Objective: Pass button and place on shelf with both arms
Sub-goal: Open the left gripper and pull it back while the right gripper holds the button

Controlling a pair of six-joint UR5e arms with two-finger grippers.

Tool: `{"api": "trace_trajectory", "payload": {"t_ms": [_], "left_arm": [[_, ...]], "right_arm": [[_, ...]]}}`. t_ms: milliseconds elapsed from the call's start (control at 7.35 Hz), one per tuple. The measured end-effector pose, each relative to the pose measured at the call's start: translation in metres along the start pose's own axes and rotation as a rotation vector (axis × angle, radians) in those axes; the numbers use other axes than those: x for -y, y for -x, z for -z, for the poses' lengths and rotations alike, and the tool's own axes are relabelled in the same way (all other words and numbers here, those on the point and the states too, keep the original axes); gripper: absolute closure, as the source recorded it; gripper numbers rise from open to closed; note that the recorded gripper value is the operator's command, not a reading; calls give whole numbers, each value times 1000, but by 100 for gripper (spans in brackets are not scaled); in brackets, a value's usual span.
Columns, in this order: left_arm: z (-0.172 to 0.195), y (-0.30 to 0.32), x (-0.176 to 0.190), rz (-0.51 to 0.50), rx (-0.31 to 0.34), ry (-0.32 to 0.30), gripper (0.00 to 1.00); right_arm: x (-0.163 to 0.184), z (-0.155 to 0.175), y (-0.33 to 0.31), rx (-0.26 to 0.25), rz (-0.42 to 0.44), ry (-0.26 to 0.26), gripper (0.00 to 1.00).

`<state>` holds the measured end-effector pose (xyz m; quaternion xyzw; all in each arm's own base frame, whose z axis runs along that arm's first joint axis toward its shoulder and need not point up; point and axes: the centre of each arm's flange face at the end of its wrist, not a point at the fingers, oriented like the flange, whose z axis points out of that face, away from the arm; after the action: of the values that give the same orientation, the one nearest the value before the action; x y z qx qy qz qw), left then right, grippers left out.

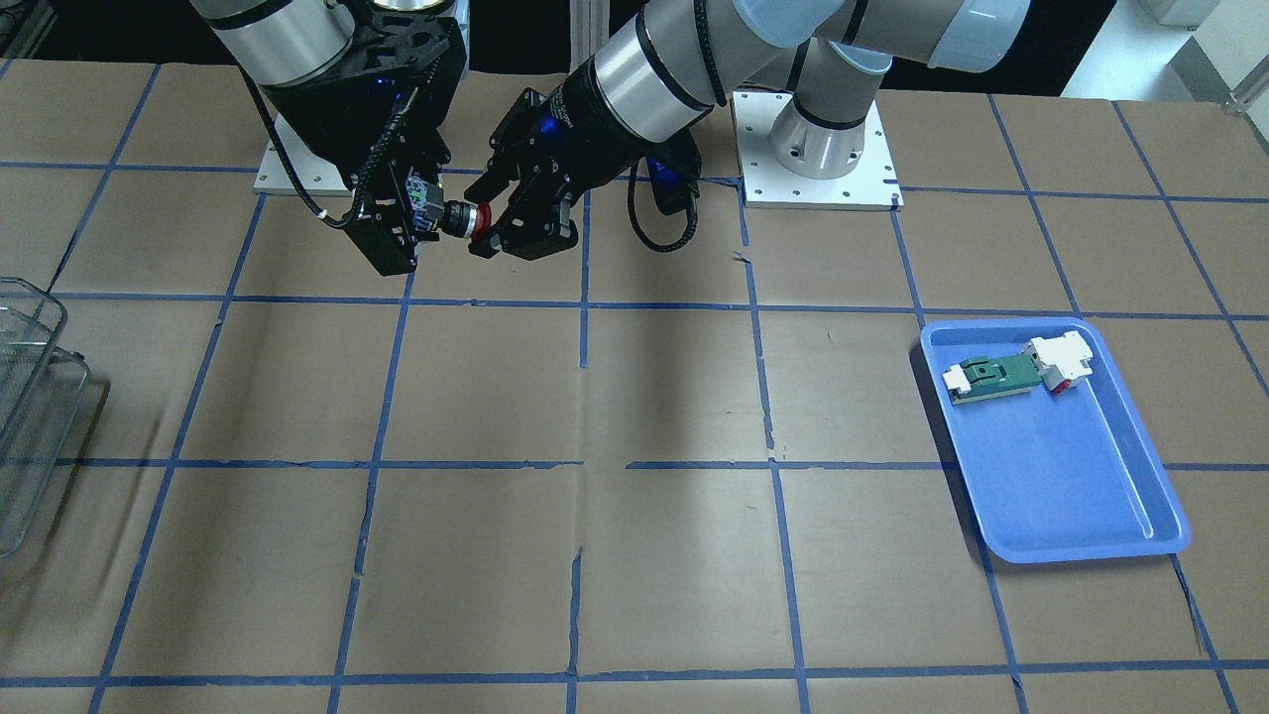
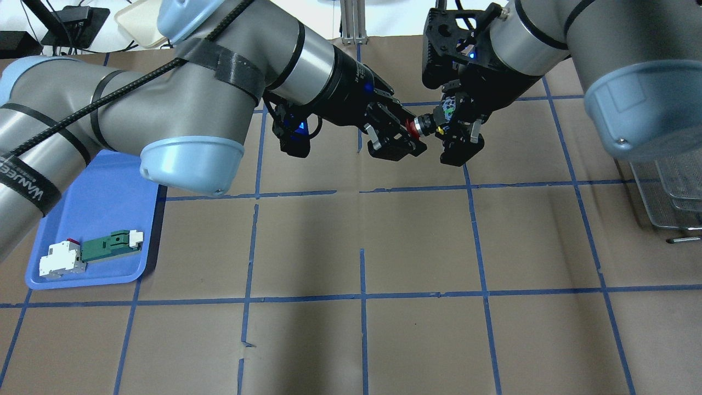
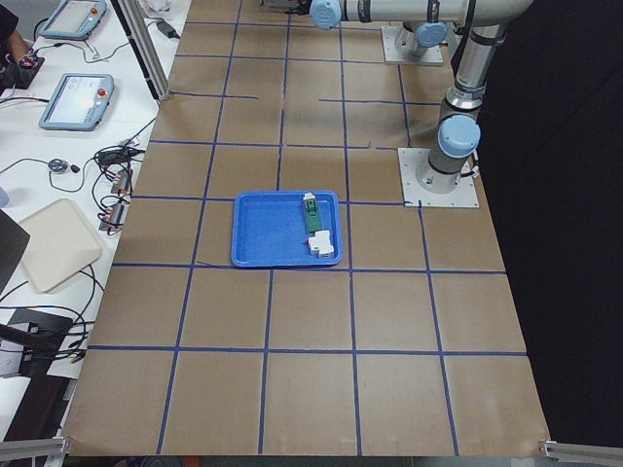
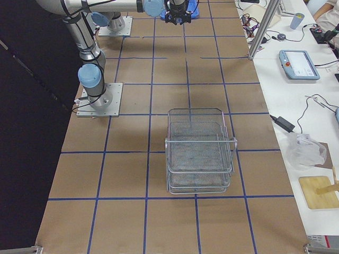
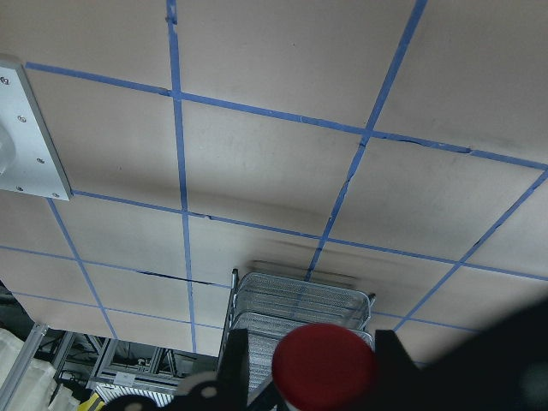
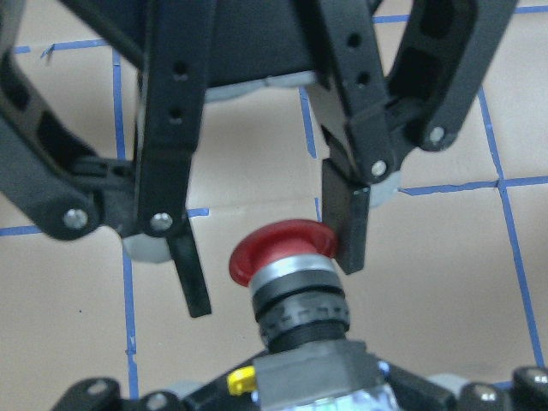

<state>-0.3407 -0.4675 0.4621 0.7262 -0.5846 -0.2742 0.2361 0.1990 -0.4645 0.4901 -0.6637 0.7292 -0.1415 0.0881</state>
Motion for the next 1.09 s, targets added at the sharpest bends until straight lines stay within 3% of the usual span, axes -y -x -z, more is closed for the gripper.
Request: {"api": "trace_trajectory", "payload": {"t_ms": [136, 272, 544, 680, 816, 1088], "left_arm": [[4, -3, 1, 0, -16, -7, 43], [8, -6, 2, -1, -31, -15, 35], [14, -6, 5, -4, -44, -22, 32], [21, -14, 14, -21, -59, -32, 22], [34, -32, 32, -58, -95, -57, 0], [59, -66, 75, -176, -162, -150, 0]], "right_arm": [[0, 0, 0, 0, 0, 0, 100], [0, 0, 0, 0, 1, 0, 100], [0, 0, 0, -3, 1, -1, 100], [-1, 1, -1, -3, 2, -1, 100], [-2, 1, -2, -4, 2, 1, 100], [-10, 6, -10, -25, 9, -1, 100]]}}
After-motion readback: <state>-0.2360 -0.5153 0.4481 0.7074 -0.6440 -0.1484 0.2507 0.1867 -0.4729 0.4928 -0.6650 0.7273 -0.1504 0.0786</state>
